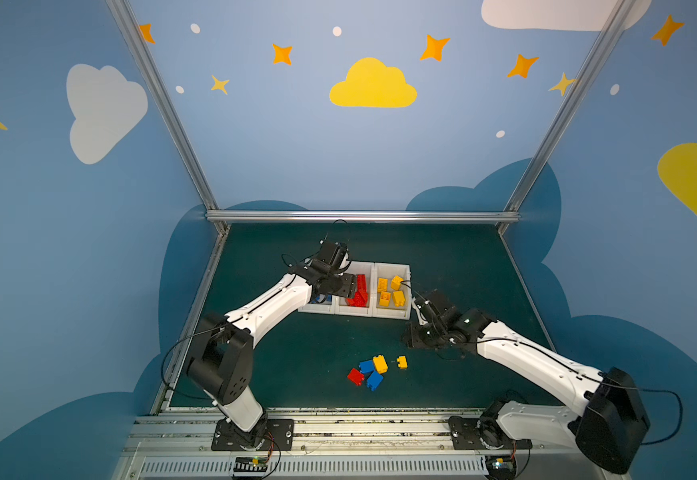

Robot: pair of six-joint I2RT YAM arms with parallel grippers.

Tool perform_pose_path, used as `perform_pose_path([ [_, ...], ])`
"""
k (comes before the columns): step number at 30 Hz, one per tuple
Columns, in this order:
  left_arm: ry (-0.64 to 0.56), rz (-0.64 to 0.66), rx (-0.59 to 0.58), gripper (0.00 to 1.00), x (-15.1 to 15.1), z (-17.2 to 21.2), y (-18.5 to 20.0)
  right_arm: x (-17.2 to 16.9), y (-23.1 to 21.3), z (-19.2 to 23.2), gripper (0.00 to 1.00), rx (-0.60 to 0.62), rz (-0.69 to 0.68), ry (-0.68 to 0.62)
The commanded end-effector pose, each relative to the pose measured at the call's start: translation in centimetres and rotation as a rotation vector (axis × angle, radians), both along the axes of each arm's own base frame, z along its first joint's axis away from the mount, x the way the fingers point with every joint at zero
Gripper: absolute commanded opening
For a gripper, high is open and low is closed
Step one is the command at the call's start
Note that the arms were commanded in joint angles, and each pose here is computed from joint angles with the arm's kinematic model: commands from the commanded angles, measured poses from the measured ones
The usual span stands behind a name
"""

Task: Sort the legos into containers by color

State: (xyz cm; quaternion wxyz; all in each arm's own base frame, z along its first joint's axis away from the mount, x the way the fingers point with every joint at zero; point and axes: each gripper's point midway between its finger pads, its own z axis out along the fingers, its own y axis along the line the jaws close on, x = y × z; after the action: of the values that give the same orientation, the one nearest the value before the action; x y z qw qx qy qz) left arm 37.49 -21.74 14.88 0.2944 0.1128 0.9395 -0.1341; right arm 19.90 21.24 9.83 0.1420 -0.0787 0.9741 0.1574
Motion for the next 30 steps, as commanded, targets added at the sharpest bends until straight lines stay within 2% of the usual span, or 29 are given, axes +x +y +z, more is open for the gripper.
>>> perform_pose_path([
  [1,-0.007,0.028,-0.048,0.75,-1.0,0.7,0.6,-1.1,1.3,-0.5,0.57,-0.037,0.026,0.059],
  [5,-0.001,0.057,-0.055,0.76,-2.5,0.3,1.9,-2.5,3.0,-2.0,0.57,-0.088,0.072,0.166],
  [8,0.014,0.072,-0.056,0.76,-3.6,-0.3,2.6,-3.2,4.8,-2.3,0.57,-0.123,0.130,0.165],
  [14,0.027,0.113,-0.078,0.76,-5.5,-1.3,3.8,-3.9,7.9,-2.9,0.57,-0.121,0.185,0.169],
  [25,0.022,0.144,-0.110,0.76,-7.1,-1.7,4.6,-4.6,7.0,-5.4,0.52,-0.281,0.171,0.206],
  [30,0.043,0.150,-0.129,0.76,-7.6,-2.3,4.6,-4.8,6.9,-6.2,0.48,-0.313,0.172,0.221],
])
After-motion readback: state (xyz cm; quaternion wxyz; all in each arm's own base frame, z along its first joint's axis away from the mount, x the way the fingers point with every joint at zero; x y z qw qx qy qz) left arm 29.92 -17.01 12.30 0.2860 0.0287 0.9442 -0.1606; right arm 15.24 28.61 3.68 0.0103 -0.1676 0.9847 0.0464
